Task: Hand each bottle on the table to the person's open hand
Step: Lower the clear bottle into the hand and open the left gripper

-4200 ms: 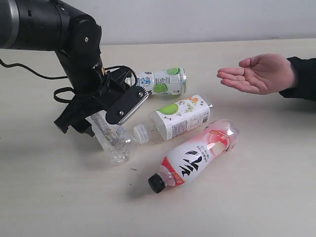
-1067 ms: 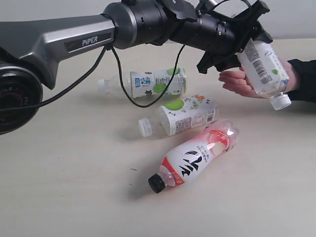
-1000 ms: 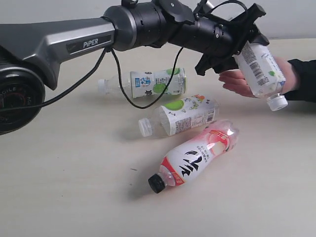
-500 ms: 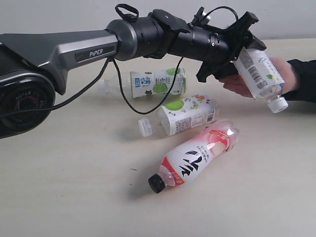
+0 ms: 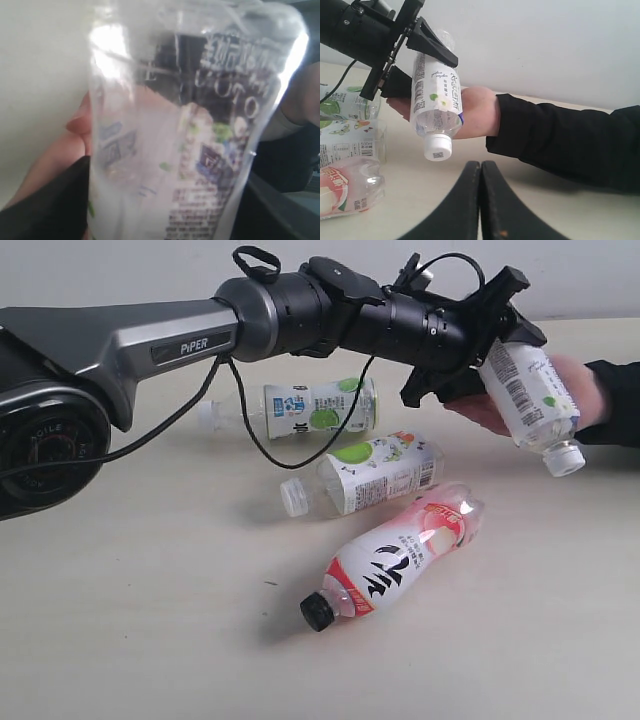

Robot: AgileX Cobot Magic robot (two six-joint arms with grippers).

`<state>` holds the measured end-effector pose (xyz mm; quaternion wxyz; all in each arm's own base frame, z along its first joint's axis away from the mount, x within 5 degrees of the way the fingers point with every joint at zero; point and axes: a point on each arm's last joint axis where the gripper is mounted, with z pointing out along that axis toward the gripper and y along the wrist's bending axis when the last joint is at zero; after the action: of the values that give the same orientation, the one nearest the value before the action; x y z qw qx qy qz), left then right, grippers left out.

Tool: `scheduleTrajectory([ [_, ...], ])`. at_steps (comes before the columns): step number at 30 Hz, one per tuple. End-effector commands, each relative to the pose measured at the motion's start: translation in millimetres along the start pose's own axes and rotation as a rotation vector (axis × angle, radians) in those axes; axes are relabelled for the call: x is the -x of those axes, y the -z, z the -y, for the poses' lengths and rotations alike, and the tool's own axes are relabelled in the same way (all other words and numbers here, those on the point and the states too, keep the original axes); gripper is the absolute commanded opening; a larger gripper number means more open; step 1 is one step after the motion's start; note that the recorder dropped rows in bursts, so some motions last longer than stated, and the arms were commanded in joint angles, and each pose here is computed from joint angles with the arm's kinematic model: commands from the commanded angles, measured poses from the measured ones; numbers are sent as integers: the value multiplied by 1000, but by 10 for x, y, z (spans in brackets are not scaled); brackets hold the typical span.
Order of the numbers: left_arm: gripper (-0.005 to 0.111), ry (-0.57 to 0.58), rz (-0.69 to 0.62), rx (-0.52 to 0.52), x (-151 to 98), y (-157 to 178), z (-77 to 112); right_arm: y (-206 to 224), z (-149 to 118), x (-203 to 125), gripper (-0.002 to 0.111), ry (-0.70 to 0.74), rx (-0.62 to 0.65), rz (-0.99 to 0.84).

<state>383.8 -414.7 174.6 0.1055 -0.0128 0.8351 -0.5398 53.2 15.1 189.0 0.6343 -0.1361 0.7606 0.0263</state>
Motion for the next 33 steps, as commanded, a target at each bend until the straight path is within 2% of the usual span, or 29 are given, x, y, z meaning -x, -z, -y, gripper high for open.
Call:
scheduleTrajectory([
  [1,74,-37,1,-12,17,24,48,0,5,-4,0,2,-9,10],
  [4,77,-56,1,-12,17,24,48,0,5,-4,0,2,-9,10],
  [14,77,-103,-15,2,13,38,39,0,5,-4,0,2,-9,10],
  [21,77,-197,-41,9,61,199,175,0,5,-4,0,2,-9,10],
  [27,77,-217,-62,-9,98,336,294,0,5,-4,0,2,-9,10],
  [33,77,-286,-107,61,175,557,338,0,5,-4,0,2,-9,10],
])
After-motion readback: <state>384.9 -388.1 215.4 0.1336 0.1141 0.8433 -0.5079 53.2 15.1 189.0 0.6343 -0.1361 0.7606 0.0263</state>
